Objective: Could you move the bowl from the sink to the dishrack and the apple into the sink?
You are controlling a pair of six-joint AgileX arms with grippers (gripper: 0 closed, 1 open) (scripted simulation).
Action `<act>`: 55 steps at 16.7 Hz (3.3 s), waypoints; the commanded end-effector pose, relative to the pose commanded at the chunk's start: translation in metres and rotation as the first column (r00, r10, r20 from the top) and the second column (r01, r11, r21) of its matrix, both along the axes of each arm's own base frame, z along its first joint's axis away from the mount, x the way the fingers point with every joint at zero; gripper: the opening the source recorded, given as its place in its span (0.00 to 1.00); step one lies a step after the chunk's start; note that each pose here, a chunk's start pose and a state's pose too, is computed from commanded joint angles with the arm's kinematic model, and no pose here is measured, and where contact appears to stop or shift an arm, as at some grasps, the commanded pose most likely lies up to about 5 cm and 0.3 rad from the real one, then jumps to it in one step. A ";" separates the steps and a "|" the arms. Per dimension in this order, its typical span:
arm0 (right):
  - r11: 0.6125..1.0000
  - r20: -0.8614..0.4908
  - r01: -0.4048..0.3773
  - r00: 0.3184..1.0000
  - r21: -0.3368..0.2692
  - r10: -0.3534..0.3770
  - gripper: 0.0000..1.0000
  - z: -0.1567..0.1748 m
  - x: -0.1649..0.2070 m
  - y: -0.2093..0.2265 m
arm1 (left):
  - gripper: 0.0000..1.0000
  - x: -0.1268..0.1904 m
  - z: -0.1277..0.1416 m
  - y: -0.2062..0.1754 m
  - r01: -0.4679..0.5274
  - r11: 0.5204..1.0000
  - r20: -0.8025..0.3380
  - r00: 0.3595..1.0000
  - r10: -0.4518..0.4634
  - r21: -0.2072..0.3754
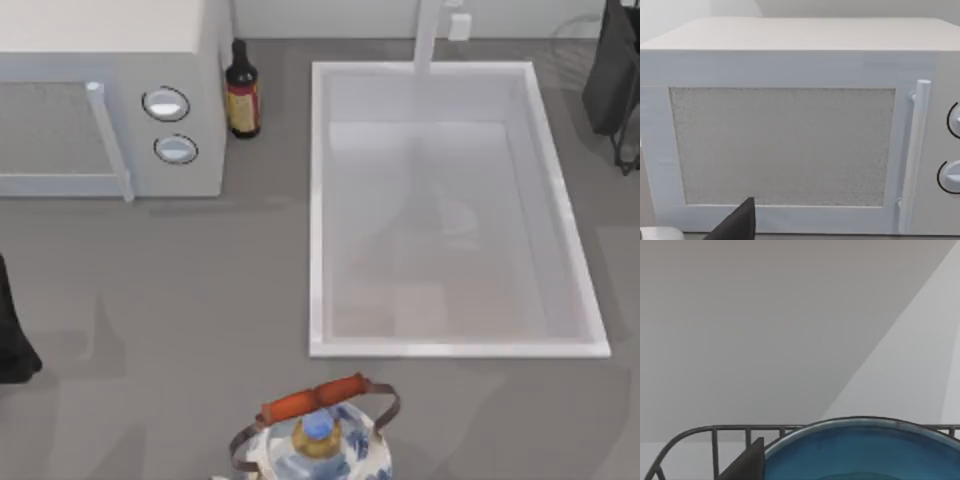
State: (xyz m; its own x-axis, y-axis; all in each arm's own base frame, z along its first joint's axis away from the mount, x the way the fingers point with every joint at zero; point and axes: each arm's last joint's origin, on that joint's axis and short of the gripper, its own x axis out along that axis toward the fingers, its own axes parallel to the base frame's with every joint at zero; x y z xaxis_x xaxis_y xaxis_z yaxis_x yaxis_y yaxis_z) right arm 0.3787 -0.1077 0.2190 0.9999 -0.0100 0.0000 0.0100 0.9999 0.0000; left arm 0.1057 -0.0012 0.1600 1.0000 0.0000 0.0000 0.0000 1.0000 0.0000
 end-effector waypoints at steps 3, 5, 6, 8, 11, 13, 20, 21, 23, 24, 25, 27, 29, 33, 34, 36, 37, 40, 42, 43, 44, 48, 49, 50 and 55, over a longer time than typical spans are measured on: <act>1.000 0.000 0.002 1.000 0.000 -0.002 1.00 0.000 0.000 -0.001 | 1.00 0.000 0.000 0.000 0.000 1.000 0.000 1.000 0.000 0.000; 1.000 0.000 0.004 1.000 0.002 -0.004 1.00 0.001 -0.002 0.000 | 1.00 0.000 0.000 0.000 0.000 1.000 0.000 1.000 0.000 0.000; 1.000 0.001 0.007 1.000 0.003 -0.007 1.00 0.004 -0.005 0.001 | 1.00 0.000 0.000 0.000 0.000 1.000 0.000 1.000 0.000 0.000; 1.000 0.001 0.008 1.000 0.003 -0.008 1.00 0.012 -0.015 0.007 | 1.00 0.000 0.000 0.000 0.000 1.000 0.000 1.000 0.000 0.000; 1.000 0.003 0.011 1.000 0.001 -0.011 1.00 0.029 -0.039 0.022 | 1.00 0.000 0.000 0.000 0.000 1.000 0.000 1.000 0.000 0.000; 1.000 -0.005 0.008 1.000 0.000 -0.008 1.00 0.037 -0.061 0.034 | 1.00 0.000 0.000 0.000 0.000 1.000 0.000 1.000 0.000 0.000; 1.000 -0.026 0.000 1.000 -0.001 0.000 1.00 0.041 -0.163 0.077 | 1.00 0.000 0.000 0.000 0.000 1.000 0.000 1.000 0.000 0.000; 1.000 -0.027 -0.001 1.000 -0.001 0.001 1.00 0.037 -0.178 0.082 | 1.00 0.000 0.000 0.000 0.000 1.000 0.000 1.000 0.000 0.000; 1.000 -0.022 -0.002 1.000 -0.003 0.002 1.00 0.026 -0.206 0.090 | 1.00 0.000 0.000 0.000 0.000 1.000 0.000 1.000 0.000 0.000; 1.000 -0.014 -0.001 1.000 -0.003 0.001 1.00 0.020 -0.219 0.093 | 1.00 0.000 0.000 0.000 0.000 1.000 0.000 1.000 0.000 0.000; 1.000 -0.004 0.003 1.000 -0.003 -0.003 1.00 0.013 -0.230 0.096 | 1.00 0.000 0.000 0.000 0.000 1.000 0.000 1.000 0.000 0.000; 1.000 0.016 0.005 1.000 -0.002 -0.005 1.00 -0.003 -0.250 0.100 | 1.00 0.000 0.000 0.000 0.000 1.000 0.000 1.000 0.000 0.000; 1.000 0.028 0.002 1.000 0.000 -0.002 1.00 -0.021 -0.263 0.103 | 1.00 0.000 0.000 0.000 0.000 1.000 0.000 1.000 0.000 0.000; 1.000 0.015 -0.004 1.000 0.002 0.004 1.00 -0.051 -0.273 0.106 | 1.00 0.000 0.000 0.000 0.000 1.000 0.000 1.000 0.000 0.000; 1.000 0.007 -0.007 1.000 0.001 0.007 1.00 -0.056 -0.273 0.106 | 1.00 0.000 0.000 0.000 0.000 1.000 0.000 1.000 0.000 0.000; 1.000 0.000 -0.010 1.000 0.000 0.010 1.00 -0.059 -0.273 0.106 | 1.00 0.000 0.000 0.000 0.000 1.000 0.000 1.000 0.000 0.000; 1.000 0.000 -0.010 1.000 0.000 0.010 1.00 -0.059 -0.273 0.106 | 1.00 0.000 0.000 0.000 0.000 1.000 0.000 1.000 0.000 0.000; 1.000 0.000 -0.010 1.000 0.000 0.010 1.00 -0.059 -0.273 0.106 | 1.00 0.000 0.000 0.000 0.000 1.000 0.000 1.000 0.000 0.000; 1.000 0.000 -0.010 1.000 0.000 0.010 1.00 -0.059 -0.273 0.106 | 1.00 0.000 0.000 0.000 0.000 1.000 0.000 1.000 0.000 0.000; 1.000 0.000 -0.010 1.000 0.000 0.010 1.00 -0.059 -0.273 0.106 | 1.00 0.000 0.000 0.000 0.000 1.000 0.000 1.000 0.000 0.000; 1.000 0.000 -0.010 1.000 0.000 0.010 1.00 -0.059 -0.273 0.106 | 1.00 0.000 0.000 0.000 0.000 1.000 0.000 1.000 0.000 0.000; 1.000 0.000 -0.010 1.000 0.000 0.010 1.00 -0.059 -0.273 0.106 | 1.00 0.000 0.000 0.000 0.000 1.000 0.000 1.000 0.000 0.000; 1.000 0.000 -0.010 1.000 0.000 0.010 1.00 -0.059 -0.273 0.106 | 1.00 0.000 0.000 0.000 0.000 1.000 0.000 1.000 0.000 0.000; 1.000 0.000 -0.010 1.000 0.000 0.010 1.00 -0.059 -0.273 0.106 | 1.00 0.000 0.000 0.000 0.000 1.000 0.000 1.000 0.000 0.000; 1.000 0.000 -0.010 1.000 0.000 0.010 1.00 -0.059 -0.273 0.106 | 1.00 0.000 0.000 0.000 0.000 1.000 0.000 1.000 0.000 0.000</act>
State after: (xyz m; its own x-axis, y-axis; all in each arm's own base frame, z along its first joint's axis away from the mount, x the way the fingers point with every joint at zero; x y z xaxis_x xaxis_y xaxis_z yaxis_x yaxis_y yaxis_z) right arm 0.1057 -0.0012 0.1600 1.0000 0.0000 0.0000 0.0000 1.0000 0.0000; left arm 0.1057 -0.0012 0.1600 1.0000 0.0000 0.0000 0.0000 1.0000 0.0000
